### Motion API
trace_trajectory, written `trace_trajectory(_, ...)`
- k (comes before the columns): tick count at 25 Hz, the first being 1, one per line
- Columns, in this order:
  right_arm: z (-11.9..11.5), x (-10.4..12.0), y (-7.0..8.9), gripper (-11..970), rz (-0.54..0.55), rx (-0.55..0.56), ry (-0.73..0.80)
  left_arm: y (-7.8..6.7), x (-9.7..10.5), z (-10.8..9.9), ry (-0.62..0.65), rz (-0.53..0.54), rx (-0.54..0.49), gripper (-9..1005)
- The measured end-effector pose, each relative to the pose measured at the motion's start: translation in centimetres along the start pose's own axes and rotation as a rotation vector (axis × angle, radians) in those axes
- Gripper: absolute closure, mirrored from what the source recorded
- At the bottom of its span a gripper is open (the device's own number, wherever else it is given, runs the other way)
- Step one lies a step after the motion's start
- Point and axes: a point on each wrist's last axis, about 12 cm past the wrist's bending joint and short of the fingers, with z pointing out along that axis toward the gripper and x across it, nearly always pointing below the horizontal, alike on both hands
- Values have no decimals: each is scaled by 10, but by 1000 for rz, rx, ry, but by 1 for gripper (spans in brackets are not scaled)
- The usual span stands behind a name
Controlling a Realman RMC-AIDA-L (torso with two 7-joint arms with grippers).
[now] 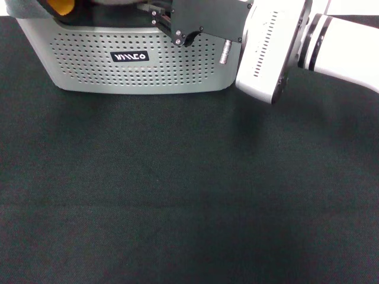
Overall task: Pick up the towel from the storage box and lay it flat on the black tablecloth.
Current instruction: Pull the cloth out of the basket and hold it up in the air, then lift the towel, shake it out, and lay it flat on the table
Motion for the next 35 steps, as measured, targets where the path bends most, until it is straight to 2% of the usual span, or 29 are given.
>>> trace_trajectory(1,0,0,0,509,0,0,-4,0,0,0,0,-1,0,977)
trace_trajectory(4,0,-2,0,746,0,0,-13,0,1,1,3,-3,3,977)
trace_trajectory(9,2,-4,2,920,-7,-14,-20,0,1,1,6,-5,4,977)
trace_trajectory(18,-5,0,7,950,27,2,-4,0,5,0,10,-22,11,977)
trace_trajectory(23,-19,-8,19,950,130,41,-44,1,7,-8,32,-40,35,977)
trace_trajectory(26,-31,-19,31,949,231,39,-93,-1,6,-18,77,-66,105,977)
trace_trajectory(29,-59,-33,49,949,347,35,-158,-3,8,-19,156,-93,175,977)
trace_trajectory(35,-127,-57,69,949,489,6,-267,-6,6,-6,258,-96,323,977)
